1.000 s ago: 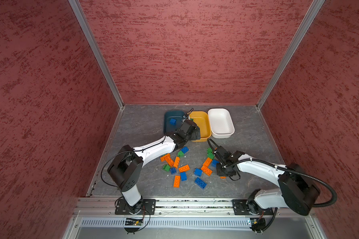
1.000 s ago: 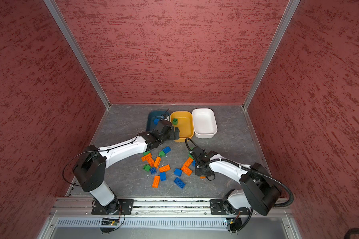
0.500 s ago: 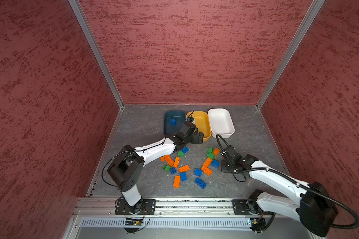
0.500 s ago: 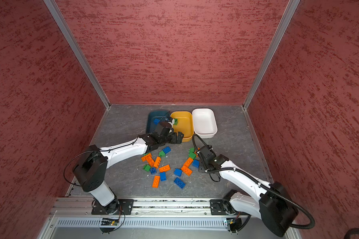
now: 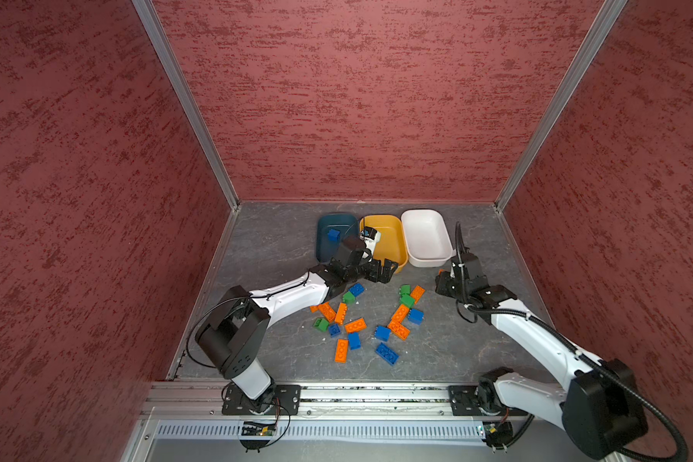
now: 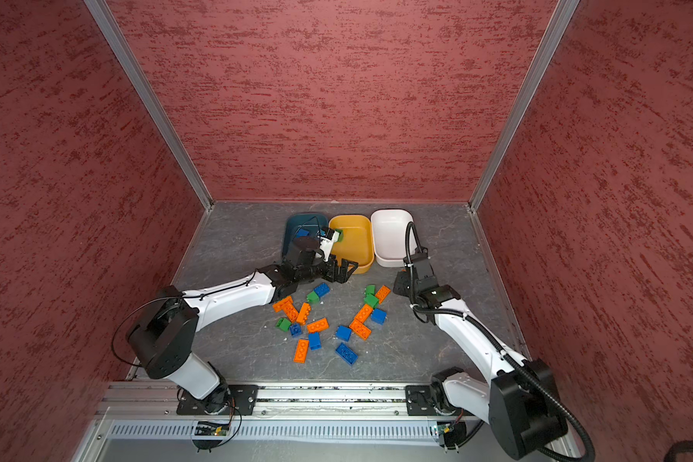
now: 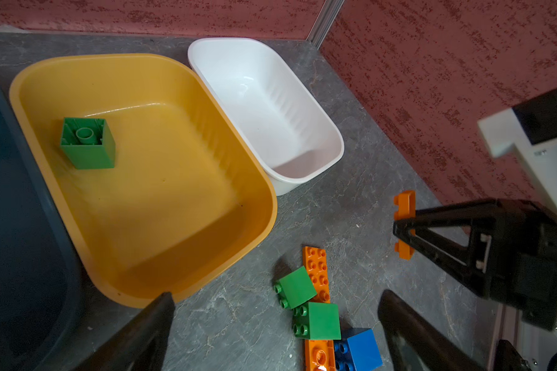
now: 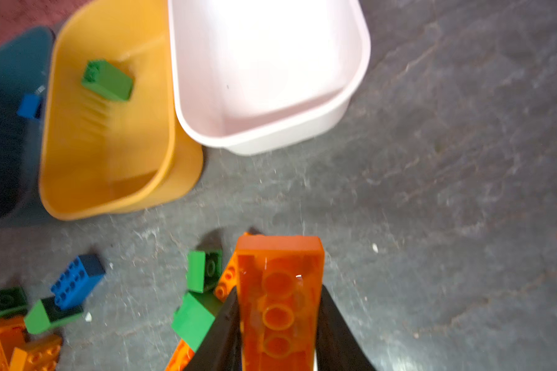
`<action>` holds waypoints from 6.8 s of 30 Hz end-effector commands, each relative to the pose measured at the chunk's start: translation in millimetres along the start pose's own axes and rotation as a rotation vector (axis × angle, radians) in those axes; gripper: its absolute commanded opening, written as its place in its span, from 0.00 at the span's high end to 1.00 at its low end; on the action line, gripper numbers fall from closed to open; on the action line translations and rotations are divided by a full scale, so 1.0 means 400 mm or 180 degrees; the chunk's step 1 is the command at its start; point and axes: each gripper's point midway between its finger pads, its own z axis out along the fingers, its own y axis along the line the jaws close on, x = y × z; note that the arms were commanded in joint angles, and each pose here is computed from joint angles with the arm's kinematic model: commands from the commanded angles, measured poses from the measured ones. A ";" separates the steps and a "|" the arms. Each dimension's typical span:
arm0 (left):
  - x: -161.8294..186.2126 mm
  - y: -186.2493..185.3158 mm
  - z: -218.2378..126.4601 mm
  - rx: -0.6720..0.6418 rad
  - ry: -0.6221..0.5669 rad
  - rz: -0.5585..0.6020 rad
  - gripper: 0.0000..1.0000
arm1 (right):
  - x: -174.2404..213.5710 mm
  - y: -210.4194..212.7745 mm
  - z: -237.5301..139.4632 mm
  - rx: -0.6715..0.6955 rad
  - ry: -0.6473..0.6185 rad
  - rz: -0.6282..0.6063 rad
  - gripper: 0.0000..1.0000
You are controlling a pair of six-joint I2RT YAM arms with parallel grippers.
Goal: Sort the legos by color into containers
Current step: 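Carry the orange brick with the right gripper over the white tub, then release the orange brick into the white tub and lift the right gripper, then grasp a blue brick with the left gripper while the right withdraws, then carry the blue brick with the left gripper and drop it into the teal tub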
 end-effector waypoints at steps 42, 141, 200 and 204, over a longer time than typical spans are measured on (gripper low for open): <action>0.017 0.063 -0.001 -0.0531 0.0141 -0.0167 0.01 | -0.311 0.098 0.234 -0.0515 0.0033 -0.0484 0.27; 0.148 0.179 -0.057 -0.1068 0.1281 0.0057 0.91 | -0.045 0.265 -0.025 -0.1659 -0.0357 -0.0308 0.01; -0.155 0.406 0.062 -0.1862 0.0185 -0.0619 0.01 | 0.020 0.241 0.002 -0.1462 -0.0143 -0.0452 0.01; -0.139 0.381 0.022 -0.1930 0.0125 -0.0535 0.01 | 0.067 0.261 0.007 -0.1494 0.0028 -0.0668 0.02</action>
